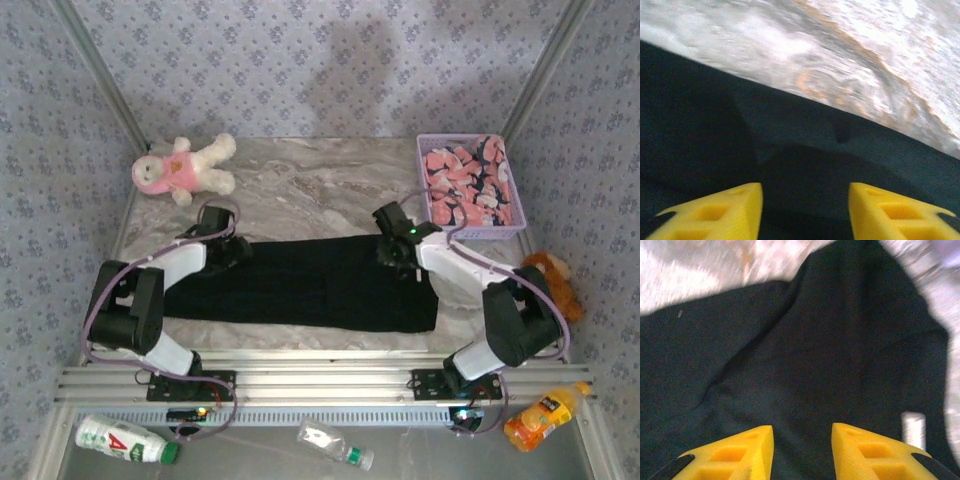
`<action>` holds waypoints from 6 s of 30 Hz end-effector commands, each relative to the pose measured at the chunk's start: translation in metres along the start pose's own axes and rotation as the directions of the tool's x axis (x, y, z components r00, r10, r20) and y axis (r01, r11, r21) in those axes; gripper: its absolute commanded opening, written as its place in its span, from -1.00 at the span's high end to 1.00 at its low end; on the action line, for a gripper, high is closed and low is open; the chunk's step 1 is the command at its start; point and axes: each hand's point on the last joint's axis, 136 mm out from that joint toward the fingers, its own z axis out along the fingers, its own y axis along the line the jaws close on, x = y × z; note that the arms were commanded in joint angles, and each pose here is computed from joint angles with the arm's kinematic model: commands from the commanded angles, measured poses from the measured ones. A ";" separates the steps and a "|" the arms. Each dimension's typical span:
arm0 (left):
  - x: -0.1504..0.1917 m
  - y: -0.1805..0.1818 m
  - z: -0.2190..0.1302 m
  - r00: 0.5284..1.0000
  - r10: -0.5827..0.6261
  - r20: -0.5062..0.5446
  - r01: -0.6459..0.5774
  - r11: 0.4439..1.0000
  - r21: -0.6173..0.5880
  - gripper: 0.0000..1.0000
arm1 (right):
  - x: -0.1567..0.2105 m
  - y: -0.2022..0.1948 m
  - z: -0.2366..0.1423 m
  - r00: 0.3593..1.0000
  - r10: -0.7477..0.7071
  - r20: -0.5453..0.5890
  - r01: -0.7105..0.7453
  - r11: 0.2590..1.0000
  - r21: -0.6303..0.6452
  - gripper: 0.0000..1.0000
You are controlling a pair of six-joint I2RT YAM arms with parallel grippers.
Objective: Fold and stack the mixed laundry pile
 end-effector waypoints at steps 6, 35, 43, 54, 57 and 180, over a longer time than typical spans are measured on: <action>-0.005 -0.077 0.013 0.998 0.045 -0.033 -0.036 0.974 0.222 1.00 | -0.035 -0.032 0.028 0.996 0.070 0.050 -0.070 0.998 -0.003 0.23; 0.011 -0.020 0.042 0.997 -0.019 -0.072 0.020 1.000 0.012 1.00 | -0.015 -0.075 0.044 0.970 0.240 0.022 -0.240 0.971 0.001 0.98; -0.004 -0.039 0.011 0.999 0.029 -0.039 -0.026 0.997 0.068 0.20 | -0.028 -0.051 0.022 0.987 0.149 0.063 -0.148 0.989 -0.023 0.07; 0.019 -0.020 0.003 0.979 0.166 -0.118 -0.165 0.986 0.023 0.87 | 0.071 0.051 0.012 0.983 -0.111 -0.148 0.094 0.988 -0.120 0.13; 0.029 -0.016 0.011 0.973 0.173 -0.155 -0.171 0.985 0.028 1.00 | 0.086 0.070 0.023 0.969 -0.146 -0.198 0.124 0.985 -0.119 0.13; -0.081 -0.214 0.122 0.990 0.064 -0.129 -0.011 0.927 0.374 0.39 | 0.020 0.166 0.035 0.953 -0.267 -0.143 0.124 0.775 -0.620 0.09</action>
